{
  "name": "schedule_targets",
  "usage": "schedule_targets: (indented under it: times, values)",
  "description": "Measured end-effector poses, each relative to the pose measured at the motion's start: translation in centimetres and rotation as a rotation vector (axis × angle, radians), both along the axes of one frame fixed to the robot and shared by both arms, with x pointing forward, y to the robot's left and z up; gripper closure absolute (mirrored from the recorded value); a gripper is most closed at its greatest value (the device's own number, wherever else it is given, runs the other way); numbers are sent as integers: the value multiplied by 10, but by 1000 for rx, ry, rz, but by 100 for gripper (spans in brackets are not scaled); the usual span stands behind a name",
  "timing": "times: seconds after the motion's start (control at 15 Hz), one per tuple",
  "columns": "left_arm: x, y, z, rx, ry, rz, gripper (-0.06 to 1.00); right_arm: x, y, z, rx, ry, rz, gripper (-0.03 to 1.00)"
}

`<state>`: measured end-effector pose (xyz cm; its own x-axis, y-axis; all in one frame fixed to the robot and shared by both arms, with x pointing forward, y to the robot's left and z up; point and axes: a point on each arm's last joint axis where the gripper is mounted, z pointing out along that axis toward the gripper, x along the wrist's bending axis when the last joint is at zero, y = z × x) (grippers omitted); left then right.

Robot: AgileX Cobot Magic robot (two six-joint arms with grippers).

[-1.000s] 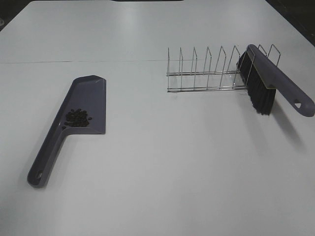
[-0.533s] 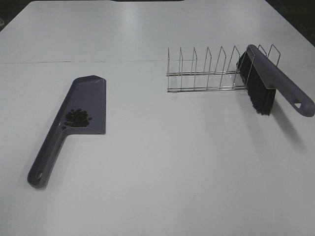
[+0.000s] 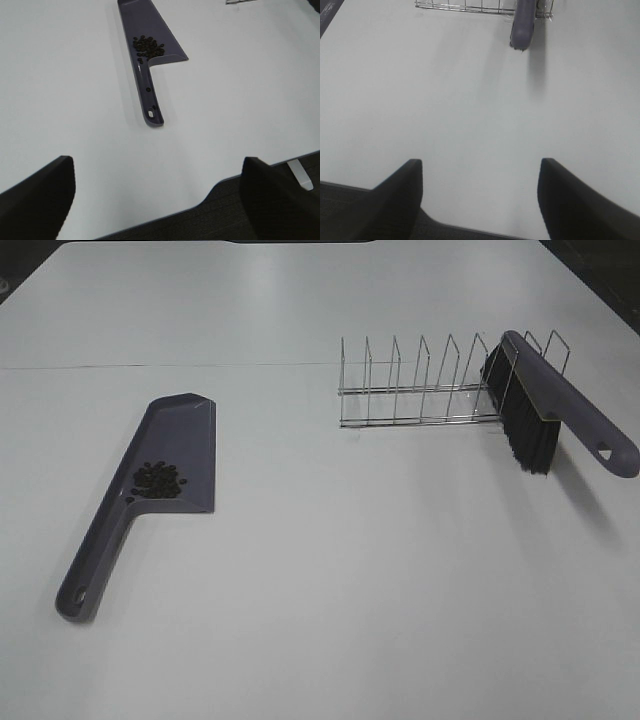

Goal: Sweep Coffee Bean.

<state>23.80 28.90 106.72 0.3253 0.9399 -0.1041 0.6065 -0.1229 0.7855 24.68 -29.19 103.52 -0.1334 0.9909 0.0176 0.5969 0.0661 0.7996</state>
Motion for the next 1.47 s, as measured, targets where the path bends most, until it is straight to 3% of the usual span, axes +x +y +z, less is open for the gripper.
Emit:
schedule_targets:
  times: [0.53, 1.47]
  values:
    - [-14, 4, -10, -52, -171, 14, 13, 0, 0, 0, 0, 0, 0, 39]
    - [-10, 7, -12, -31, -189, 47, 13, 0, 0, 0, -41, -6, 30, 39]
